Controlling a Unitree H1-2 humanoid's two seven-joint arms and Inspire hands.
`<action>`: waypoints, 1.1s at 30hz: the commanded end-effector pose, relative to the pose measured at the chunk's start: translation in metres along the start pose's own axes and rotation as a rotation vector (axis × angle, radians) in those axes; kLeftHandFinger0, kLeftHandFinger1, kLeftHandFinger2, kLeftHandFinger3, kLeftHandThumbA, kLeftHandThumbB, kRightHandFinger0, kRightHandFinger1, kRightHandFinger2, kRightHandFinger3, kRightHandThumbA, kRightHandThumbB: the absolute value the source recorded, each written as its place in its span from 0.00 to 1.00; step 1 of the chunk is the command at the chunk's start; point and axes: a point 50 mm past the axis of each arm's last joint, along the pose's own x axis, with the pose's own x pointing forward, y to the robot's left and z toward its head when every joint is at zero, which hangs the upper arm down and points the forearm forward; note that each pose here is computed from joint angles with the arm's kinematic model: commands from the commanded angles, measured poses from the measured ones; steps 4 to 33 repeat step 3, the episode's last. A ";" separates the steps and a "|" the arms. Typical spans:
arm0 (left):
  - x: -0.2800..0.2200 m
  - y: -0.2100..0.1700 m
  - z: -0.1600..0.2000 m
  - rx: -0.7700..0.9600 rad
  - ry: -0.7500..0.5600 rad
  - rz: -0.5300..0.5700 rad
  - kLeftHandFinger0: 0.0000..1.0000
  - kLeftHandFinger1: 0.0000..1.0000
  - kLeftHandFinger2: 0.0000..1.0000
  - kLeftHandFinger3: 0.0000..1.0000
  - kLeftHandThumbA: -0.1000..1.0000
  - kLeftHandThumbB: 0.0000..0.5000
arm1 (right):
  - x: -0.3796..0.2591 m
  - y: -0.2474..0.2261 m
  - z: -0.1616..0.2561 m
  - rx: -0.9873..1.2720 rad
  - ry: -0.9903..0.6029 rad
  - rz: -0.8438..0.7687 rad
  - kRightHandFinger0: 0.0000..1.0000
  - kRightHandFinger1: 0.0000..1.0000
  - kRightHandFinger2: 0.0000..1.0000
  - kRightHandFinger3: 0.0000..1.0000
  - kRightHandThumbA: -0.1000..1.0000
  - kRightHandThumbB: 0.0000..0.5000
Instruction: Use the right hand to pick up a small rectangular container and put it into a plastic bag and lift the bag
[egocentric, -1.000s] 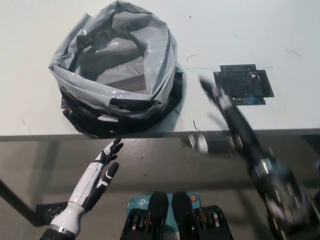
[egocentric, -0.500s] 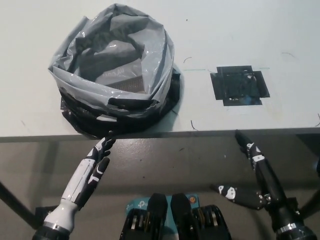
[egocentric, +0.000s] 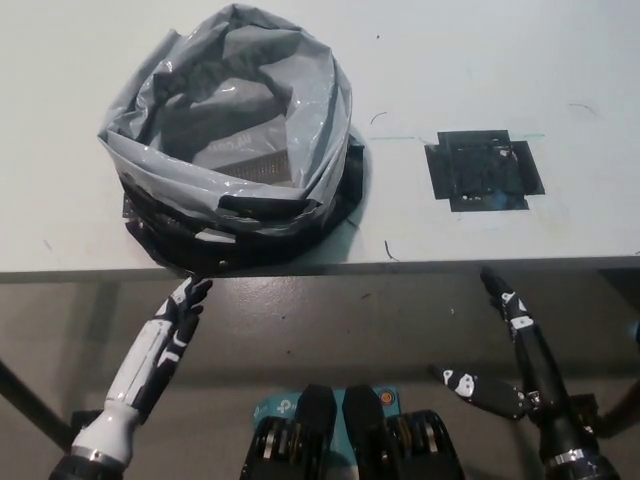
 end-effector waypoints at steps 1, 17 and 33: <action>-0.013 0.006 0.000 -0.002 -0.036 -0.010 1.00 1.00 1.00 1.00 1.00 0.49 | -0.001 -0.001 0.010 0.001 -0.134 -0.035 1.00 1.00 1.00 1.00 0.87 0.19; -0.014 0.005 -0.001 0.004 -0.033 -0.012 1.00 1.00 1.00 1.00 1.00 0.47 | -0.003 -0.001 0.010 -0.003 -0.134 -0.034 1.00 1.00 1.00 1.00 0.85 0.18; -0.014 0.005 -0.001 0.004 -0.033 -0.012 1.00 1.00 1.00 1.00 1.00 0.47 | -0.003 -0.001 0.010 -0.003 -0.134 -0.034 1.00 1.00 1.00 1.00 0.85 0.18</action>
